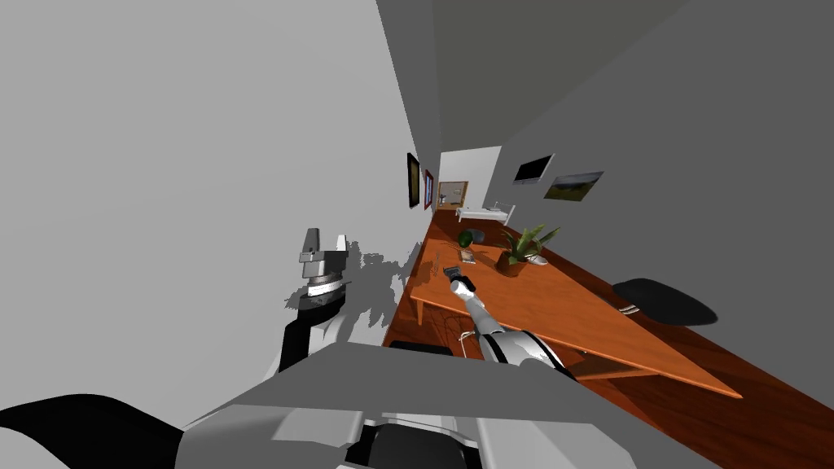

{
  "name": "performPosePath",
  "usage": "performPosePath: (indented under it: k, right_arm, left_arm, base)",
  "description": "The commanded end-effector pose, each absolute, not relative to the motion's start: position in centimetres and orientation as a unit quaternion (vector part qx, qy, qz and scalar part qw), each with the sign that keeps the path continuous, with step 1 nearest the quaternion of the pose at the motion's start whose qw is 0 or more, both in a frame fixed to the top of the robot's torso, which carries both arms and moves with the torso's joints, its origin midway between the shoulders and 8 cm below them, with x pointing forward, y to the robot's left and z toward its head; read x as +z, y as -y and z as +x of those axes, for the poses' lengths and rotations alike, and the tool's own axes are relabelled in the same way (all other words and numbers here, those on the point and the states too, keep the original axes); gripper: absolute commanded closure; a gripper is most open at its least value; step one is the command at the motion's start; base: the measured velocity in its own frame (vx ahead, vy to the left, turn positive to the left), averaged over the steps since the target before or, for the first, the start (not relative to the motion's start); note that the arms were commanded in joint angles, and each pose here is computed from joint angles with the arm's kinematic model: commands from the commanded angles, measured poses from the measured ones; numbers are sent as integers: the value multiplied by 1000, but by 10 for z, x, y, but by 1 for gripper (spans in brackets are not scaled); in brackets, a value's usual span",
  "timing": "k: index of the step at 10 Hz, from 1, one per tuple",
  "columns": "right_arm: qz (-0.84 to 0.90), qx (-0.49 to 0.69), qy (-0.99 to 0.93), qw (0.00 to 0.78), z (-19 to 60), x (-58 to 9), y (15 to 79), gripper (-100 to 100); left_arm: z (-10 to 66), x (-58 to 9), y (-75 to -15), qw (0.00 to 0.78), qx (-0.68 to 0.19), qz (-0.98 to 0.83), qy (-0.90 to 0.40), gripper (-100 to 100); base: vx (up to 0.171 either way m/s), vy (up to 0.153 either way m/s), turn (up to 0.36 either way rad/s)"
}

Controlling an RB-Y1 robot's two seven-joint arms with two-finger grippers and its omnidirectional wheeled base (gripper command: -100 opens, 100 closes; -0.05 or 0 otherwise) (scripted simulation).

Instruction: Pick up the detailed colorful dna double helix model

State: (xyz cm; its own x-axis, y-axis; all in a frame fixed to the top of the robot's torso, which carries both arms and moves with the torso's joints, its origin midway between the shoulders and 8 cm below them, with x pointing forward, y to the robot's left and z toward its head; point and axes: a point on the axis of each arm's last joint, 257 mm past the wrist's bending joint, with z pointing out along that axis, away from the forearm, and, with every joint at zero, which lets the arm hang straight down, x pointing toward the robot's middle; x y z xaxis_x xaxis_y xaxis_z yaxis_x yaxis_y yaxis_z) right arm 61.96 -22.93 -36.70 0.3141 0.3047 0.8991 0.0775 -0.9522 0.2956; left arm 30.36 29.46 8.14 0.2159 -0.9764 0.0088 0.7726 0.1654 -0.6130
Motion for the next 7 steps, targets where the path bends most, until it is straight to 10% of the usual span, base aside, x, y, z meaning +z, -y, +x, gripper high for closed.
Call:
performPosePath:
  k: [1,7]
  right_arm:
    - [809,570,-113,90,619,-372,223,-100]
    - [832,550,-71,4,611,-390,139,-100]
  left_arm:
    - [304,81,-295,737,-593,-255,-200,0]
    - [304,81,-295,737,-593,-255,-200,0]
  base:
    - [26,0,24]
    - [69,-22,25]
